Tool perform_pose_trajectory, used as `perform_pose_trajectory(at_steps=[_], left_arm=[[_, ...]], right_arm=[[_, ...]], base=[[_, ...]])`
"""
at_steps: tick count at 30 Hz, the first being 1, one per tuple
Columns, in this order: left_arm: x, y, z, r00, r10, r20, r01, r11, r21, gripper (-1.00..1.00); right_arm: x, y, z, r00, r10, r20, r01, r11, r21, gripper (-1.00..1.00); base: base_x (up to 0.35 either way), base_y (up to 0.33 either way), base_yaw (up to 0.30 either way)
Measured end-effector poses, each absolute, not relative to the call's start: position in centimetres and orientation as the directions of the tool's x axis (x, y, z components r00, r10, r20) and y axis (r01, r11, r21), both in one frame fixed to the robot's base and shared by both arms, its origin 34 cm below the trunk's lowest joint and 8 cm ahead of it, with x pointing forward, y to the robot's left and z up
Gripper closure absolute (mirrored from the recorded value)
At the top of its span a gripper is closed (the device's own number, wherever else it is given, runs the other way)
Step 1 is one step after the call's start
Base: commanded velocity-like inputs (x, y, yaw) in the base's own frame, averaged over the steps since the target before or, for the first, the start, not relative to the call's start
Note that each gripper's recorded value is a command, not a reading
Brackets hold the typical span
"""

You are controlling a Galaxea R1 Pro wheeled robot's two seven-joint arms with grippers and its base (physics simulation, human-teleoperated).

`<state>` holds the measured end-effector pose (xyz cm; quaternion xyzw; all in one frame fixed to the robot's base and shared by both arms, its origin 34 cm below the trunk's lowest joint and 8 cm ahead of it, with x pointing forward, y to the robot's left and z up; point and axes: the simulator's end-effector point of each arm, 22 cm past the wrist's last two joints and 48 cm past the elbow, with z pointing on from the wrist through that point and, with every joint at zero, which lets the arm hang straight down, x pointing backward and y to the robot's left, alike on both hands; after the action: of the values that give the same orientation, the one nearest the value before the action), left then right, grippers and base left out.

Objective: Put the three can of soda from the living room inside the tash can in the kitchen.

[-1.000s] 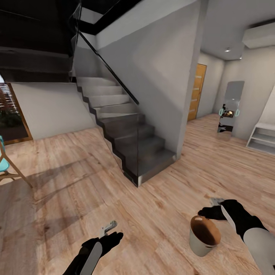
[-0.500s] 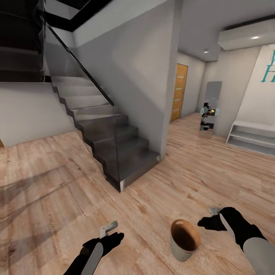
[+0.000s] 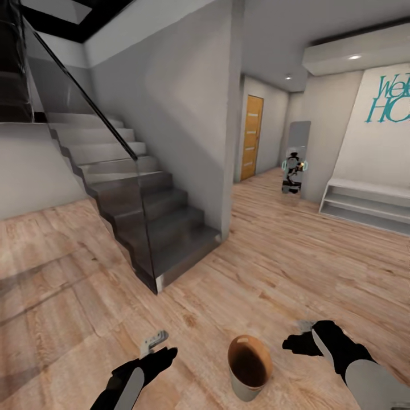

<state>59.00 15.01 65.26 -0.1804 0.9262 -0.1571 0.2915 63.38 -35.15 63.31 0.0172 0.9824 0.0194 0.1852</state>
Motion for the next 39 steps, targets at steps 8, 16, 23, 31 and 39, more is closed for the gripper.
perform_pose_trajectory(at_steps=[8, 16, 23, 31, 39], left_arm=[[58.6, 15.6, 65.2, -0.764, -0.427, -0.484, -0.246, 0.886, -0.393, -1.00], [58.5, 16.3, 65.1, -0.761, -0.443, -0.474, -0.266, 0.879, -0.395, -1.00], [57.7, 19.8, 65.7, -0.736, -0.610, -0.293, -0.426, 0.754, -0.500, -1.00], [57.5, 20.7, 64.3, -0.723, -0.637, -0.267, -0.454, 0.730, -0.511, -1.00], [56.8, 21.7, 61.9, -0.727, -0.635, -0.262, -0.468, 0.737, -0.487, -1.00]], right_arm=[[61.8, -32.1, 63.0, -0.891, -0.018, -0.453, -0.043, 0.998, 0.046, -1.00], [58.4, -31.9, 61.2, -0.934, -0.008, -0.356, -0.026, 0.999, 0.047, -1.00], [60.3, -30.4, 60.1, -0.959, 0.031, -0.281, 0.012, 0.998, 0.069, -1.00], [61.3, -29.2, 58.9, -0.948, 0.024, -0.317, -0.001, 0.997, 0.079, -1.00], [60.8, -29.7, 57.1, -0.952, 0.036, -0.304, 0.019, 0.998, 0.058, -1.00]], base=[[0.242, -0.262, 0.000], [0.241, -0.230, 0.000], [0.043, -0.038, 0.000], [0.002, -0.002, 0.138], [0.000, 0.000, 0.089]])
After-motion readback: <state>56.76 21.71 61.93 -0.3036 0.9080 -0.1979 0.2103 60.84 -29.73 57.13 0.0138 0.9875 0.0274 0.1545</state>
